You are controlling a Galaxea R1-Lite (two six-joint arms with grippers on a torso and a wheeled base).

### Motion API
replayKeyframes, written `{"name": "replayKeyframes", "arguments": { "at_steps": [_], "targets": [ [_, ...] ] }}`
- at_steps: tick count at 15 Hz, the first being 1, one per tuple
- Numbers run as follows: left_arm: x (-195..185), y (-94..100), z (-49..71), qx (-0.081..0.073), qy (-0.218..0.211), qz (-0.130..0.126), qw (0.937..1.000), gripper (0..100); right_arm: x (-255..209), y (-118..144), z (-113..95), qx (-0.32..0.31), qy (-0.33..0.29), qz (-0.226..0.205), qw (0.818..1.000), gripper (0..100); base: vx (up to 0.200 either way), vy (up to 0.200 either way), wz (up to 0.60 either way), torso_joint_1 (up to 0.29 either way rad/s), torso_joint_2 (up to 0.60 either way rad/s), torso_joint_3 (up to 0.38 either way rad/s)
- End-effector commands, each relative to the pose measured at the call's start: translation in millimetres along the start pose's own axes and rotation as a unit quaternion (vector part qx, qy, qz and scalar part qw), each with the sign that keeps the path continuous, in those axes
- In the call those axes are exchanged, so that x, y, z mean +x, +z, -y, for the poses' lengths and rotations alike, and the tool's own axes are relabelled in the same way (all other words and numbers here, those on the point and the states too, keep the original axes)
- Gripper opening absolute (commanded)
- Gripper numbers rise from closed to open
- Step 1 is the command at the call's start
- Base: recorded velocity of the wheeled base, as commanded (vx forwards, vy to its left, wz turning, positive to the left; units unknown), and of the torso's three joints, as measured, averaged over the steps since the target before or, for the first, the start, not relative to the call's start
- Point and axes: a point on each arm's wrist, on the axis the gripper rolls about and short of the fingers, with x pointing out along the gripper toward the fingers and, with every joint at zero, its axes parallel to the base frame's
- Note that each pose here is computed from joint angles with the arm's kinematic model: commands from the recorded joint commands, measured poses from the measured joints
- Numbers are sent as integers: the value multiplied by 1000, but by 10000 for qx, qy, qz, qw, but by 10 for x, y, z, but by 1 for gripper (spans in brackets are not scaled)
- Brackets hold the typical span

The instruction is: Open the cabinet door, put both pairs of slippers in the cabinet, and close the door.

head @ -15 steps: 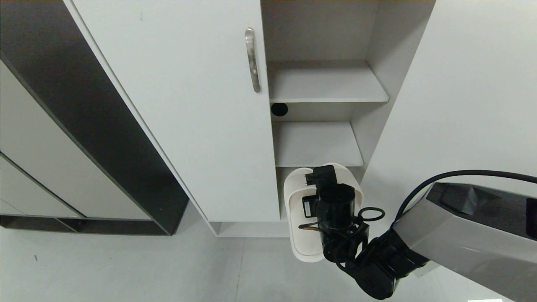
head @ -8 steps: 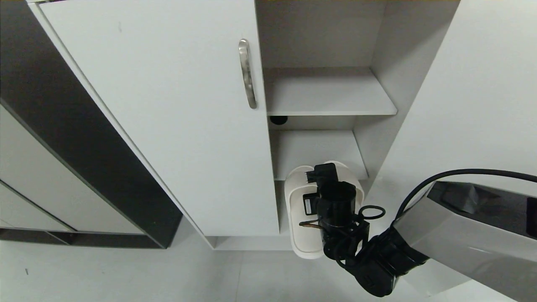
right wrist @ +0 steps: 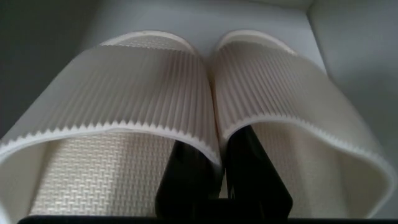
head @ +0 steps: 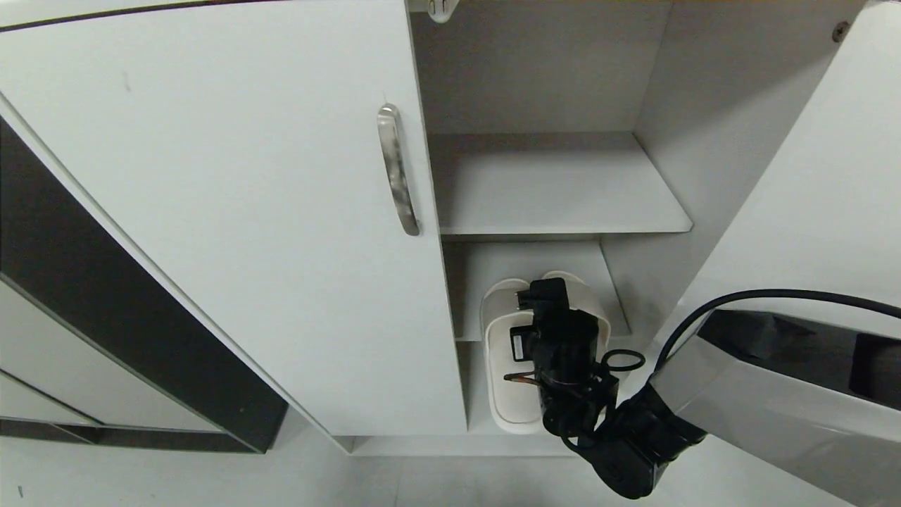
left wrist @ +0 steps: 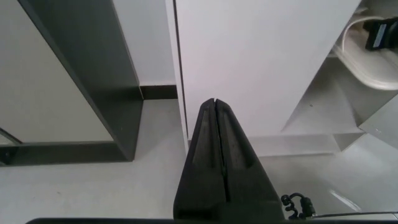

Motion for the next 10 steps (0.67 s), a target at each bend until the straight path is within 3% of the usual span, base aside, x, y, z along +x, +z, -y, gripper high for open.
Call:
{"name": "replayKeyframes", "arguments": {
  "at_steps": [1,6,10],
  "targets": [
    [1,0,0,-1,0,-5,10000,0,78,-26,16,17,-67,12,10000,0,0,0,0,0,0,0],
    [1,0,0,-1,0,-5,10000,0,434,-114,-31,157,-293,151,9993,0,0,0,0,0,0,0],
    [1,0,0,-1,0,-5,10000,0,628,-39,-15,185,-372,182,9990,0,0,0,0,0,0,0]
  ]
}}
